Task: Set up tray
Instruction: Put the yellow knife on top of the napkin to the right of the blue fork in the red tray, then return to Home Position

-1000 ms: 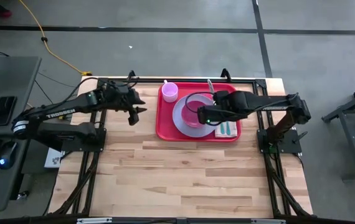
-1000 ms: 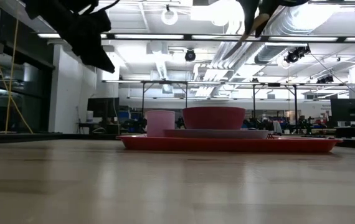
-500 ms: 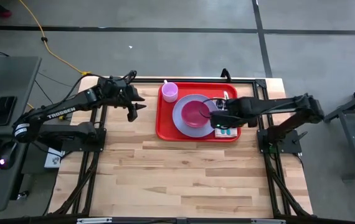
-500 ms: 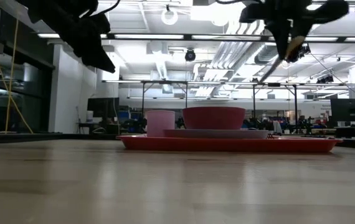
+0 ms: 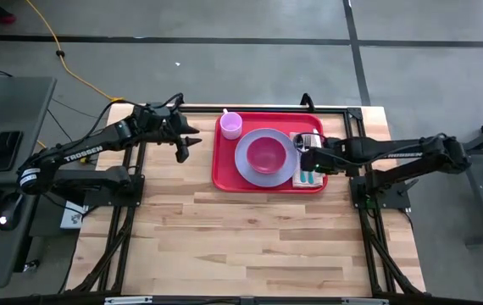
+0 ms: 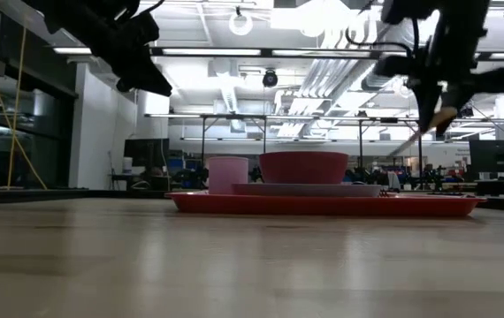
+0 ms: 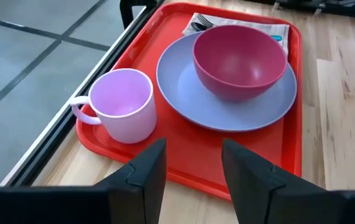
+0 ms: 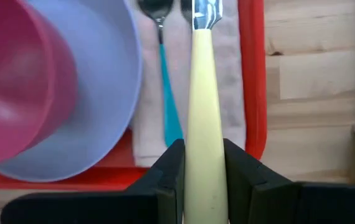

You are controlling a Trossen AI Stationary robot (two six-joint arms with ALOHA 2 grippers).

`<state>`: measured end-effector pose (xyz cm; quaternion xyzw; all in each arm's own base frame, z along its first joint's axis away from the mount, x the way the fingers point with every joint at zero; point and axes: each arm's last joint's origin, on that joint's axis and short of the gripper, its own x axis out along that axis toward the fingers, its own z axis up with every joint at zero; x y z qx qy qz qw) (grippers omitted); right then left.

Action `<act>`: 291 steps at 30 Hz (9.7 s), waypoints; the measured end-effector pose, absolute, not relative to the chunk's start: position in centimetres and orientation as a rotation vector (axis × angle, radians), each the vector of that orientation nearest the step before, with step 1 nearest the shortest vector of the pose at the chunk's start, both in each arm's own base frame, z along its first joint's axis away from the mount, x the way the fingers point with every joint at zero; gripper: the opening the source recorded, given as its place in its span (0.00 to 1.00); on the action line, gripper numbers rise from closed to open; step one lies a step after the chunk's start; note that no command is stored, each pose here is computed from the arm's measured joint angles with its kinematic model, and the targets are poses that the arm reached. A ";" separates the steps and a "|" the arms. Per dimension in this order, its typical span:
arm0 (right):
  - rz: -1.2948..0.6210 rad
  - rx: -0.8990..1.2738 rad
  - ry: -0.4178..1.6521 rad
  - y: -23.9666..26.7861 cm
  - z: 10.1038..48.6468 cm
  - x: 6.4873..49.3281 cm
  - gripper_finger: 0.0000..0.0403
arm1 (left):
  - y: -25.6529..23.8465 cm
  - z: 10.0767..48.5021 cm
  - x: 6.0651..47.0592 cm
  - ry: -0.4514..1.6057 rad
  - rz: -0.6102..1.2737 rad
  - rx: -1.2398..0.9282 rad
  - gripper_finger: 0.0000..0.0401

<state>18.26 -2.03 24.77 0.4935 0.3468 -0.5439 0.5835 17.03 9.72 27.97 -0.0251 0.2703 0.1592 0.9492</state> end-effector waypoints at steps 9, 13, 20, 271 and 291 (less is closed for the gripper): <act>-1.238 1.178 0.766 -4.3 21.2 17.7 0.14 | 9.8 28.2 17.2 0.516 0.338 -0.060 0.46; -1.215 1.186 0.745 -5.4 19.9 17.6 0.14 | 9.8 28.2 17.2 0.514 0.341 -0.068 0.46; -1.218 1.208 0.756 -6.4 18.8 17.0 0.14 | 9.8 28.2 17.2 0.514 0.345 -0.085 0.46; -0.760 0.491 0.086 -1.1 27.7 10.1 0.00 | 2.2 17.2 9.4 -0.041 0.323 -0.342 0.46; -0.606 0.441 0.266 -0.6 26.8 10.7 0.00 | 1.0 17.4 9.4 -0.001 0.239 -0.381 0.46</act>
